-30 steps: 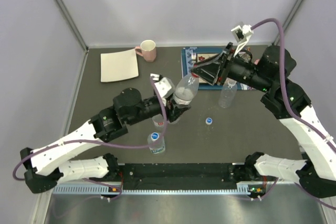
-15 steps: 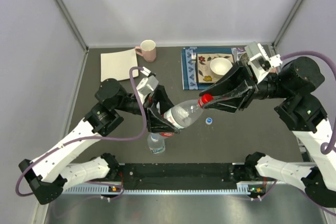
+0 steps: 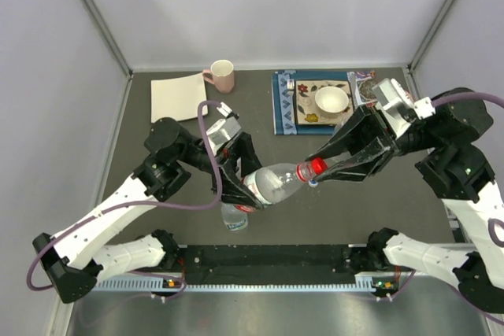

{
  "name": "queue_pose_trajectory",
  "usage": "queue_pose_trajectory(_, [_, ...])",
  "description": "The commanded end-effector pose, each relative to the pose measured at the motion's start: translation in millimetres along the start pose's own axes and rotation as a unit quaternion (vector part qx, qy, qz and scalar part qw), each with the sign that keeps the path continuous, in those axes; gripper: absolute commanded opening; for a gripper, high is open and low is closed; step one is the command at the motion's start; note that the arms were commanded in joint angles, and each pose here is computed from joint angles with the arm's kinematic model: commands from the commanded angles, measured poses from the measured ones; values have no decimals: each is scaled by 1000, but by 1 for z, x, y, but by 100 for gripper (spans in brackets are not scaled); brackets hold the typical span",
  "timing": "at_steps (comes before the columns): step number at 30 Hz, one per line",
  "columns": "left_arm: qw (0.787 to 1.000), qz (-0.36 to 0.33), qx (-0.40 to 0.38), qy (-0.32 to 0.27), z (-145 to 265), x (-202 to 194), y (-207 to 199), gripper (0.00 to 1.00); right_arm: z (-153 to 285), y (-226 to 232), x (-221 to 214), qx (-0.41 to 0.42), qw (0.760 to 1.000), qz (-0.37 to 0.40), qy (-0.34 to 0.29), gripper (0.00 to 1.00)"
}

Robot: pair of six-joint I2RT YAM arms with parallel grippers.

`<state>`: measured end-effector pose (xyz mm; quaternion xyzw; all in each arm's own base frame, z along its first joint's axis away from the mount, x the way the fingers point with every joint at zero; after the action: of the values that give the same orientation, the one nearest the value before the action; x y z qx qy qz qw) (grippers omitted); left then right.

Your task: Unscrew the bottle caps

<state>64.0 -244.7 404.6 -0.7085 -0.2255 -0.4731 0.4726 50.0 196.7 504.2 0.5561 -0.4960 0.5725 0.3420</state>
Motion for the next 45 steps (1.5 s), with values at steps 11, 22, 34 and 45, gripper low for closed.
queue_pose_trajectory(11, [984, -120, 118, -65, 16, 21, -9, 54, 87, -65, -32, -529, 848, -1, 15, 0])
queue_pose_trajectory(22, [947, -155, 250, -129, 47, 15, -20, 55, 103, -93, -252, -624, 721, -215, 213, 0])
queue_pose_trajectory(34, [935, -146, 288, -144, 59, -4, -14, 57, 88, -113, -367, -605, 684, -286, 291, 0])
queue_pose_trajectory(45, [929, -142, 308, -148, 65, -12, -12, 57, 76, -118, -438, -586, 644, -317, 377, 0])
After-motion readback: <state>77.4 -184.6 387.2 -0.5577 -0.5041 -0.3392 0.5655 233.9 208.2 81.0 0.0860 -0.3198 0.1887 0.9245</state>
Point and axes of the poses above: each gripper's point midway between its finger pads, its own z axis back along the fingers, its own y axis along the line the jaws close on, x = y × z, the point moved 5 cm from there along z, back along the fingers, and after that the axes turned 10 degrees about z, right-handed, at the moved point
